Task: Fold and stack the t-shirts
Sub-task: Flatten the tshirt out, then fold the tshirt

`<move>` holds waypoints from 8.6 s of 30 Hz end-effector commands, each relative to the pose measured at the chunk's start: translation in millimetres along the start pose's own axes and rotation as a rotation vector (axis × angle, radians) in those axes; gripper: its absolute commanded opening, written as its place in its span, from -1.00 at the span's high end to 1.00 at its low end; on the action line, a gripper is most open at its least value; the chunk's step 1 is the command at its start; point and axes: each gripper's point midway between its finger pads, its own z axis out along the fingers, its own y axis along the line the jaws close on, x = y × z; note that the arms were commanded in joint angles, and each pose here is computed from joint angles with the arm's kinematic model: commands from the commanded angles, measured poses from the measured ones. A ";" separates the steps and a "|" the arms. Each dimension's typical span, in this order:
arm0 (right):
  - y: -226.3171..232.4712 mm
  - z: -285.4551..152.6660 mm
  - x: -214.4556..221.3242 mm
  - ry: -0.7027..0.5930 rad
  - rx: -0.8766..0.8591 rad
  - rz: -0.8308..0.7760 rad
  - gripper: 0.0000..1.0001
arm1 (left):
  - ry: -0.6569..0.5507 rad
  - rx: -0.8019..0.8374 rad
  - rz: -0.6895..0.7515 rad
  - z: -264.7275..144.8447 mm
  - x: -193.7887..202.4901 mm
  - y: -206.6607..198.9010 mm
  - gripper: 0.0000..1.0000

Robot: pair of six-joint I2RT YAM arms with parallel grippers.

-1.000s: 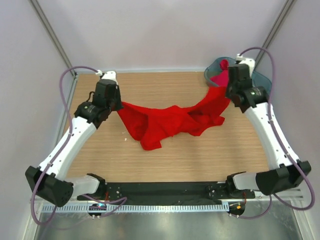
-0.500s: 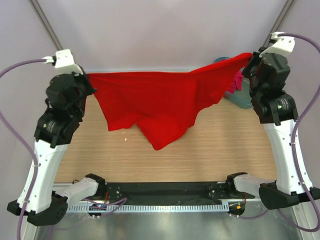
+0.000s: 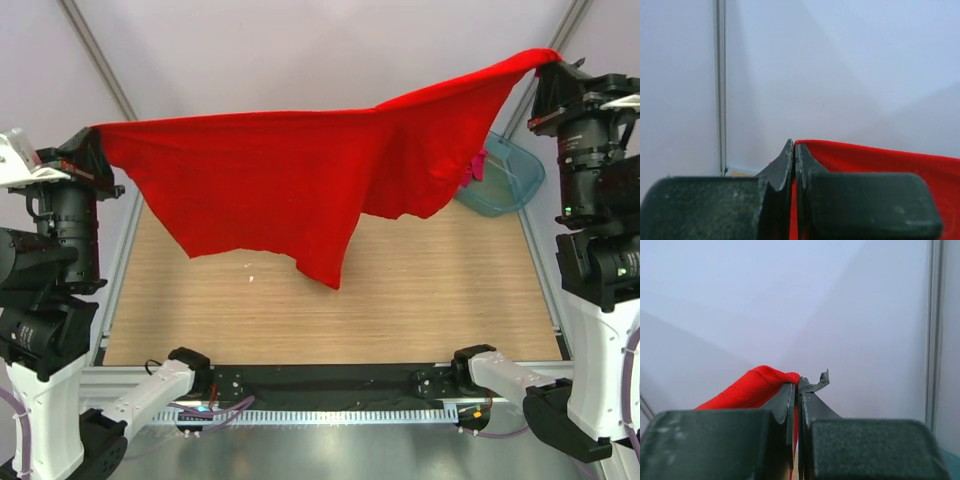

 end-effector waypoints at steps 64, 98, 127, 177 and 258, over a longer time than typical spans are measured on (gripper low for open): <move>-2.5 91.7 355.7 0.389 -0.218 -0.162 0.98 | 0.652 -0.257 0.413 98.9 421.5 62.9 0.99; -13.9 90.6 457.2 0.822 -0.149 -0.088 0.98 | 1.004 -0.195 0.470 129.5 497.6 83.4 1.00; -37.1 -100.1 453.1 1.169 0.042 0.067 0.98 | 1.409 -0.311 0.516 4.9 518.9 106.5 0.99; -61.8 -10.9 619.5 1.324 0.151 0.242 0.23 | 1.383 -0.305 -0.276 38.3 570.2 100.8 0.11; -116.8 -23.3 618.3 1.332 0.321 0.065 0.78 | 1.389 -0.415 -0.188 36.3 575.7 125.0 0.07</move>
